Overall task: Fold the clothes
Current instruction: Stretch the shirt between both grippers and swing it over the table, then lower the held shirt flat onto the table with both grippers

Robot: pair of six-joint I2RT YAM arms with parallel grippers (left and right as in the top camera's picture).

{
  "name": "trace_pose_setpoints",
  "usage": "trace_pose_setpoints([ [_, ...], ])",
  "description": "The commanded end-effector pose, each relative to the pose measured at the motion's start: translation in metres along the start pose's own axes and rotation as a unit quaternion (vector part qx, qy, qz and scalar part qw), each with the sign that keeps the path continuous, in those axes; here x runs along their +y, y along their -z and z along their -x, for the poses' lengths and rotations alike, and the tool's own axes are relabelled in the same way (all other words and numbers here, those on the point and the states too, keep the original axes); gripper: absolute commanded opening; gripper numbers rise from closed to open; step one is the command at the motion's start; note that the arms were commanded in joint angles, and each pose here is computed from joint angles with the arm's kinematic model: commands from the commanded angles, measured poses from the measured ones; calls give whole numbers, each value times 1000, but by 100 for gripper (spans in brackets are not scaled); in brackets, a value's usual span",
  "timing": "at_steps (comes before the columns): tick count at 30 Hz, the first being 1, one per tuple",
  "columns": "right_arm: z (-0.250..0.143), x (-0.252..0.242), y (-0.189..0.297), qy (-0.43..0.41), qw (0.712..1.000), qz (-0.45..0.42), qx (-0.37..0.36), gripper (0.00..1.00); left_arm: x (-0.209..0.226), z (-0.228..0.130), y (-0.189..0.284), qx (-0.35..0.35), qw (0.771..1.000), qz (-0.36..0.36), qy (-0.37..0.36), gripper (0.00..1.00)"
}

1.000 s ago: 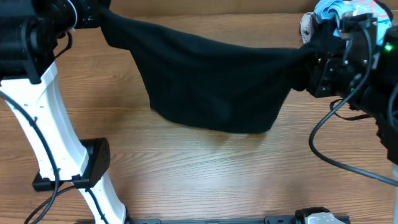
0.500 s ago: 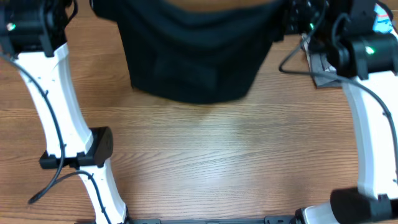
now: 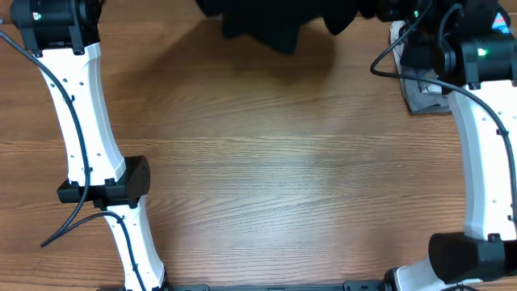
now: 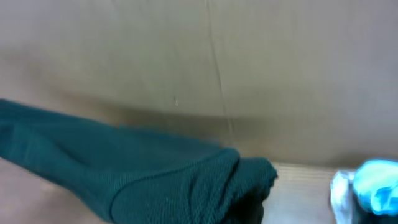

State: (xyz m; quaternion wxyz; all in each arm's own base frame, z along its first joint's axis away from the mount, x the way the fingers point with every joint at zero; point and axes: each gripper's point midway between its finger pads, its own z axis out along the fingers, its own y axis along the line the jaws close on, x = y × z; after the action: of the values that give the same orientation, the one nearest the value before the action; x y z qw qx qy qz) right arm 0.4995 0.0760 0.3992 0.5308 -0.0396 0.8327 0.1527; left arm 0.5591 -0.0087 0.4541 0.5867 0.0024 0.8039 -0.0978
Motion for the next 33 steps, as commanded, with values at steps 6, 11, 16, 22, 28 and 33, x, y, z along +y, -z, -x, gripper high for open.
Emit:
trace_pose_setpoints([
  [6,-119,-28,-65,-52,978,-8,201,4,27,-139,-64,209,978,16,17,4],
  [11,-164,-38,-44,-96,949,-15,299,4,44,-222,-71,335,940,30,49,4],
  [16,-183,-49,-23,-141,928,-9,346,4,46,-257,-67,392,917,34,63,4],
  [22,-180,-59,-28,-138,933,-12,332,4,52,-252,-74,377,924,46,53,4],
  [28,-189,-65,-47,-141,934,-12,327,7,50,-246,-81,360,931,43,48,4],
  [33,-226,-69,-48,-161,910,-20,380,7,49,-252,-76,374,925,44,50,4],
])
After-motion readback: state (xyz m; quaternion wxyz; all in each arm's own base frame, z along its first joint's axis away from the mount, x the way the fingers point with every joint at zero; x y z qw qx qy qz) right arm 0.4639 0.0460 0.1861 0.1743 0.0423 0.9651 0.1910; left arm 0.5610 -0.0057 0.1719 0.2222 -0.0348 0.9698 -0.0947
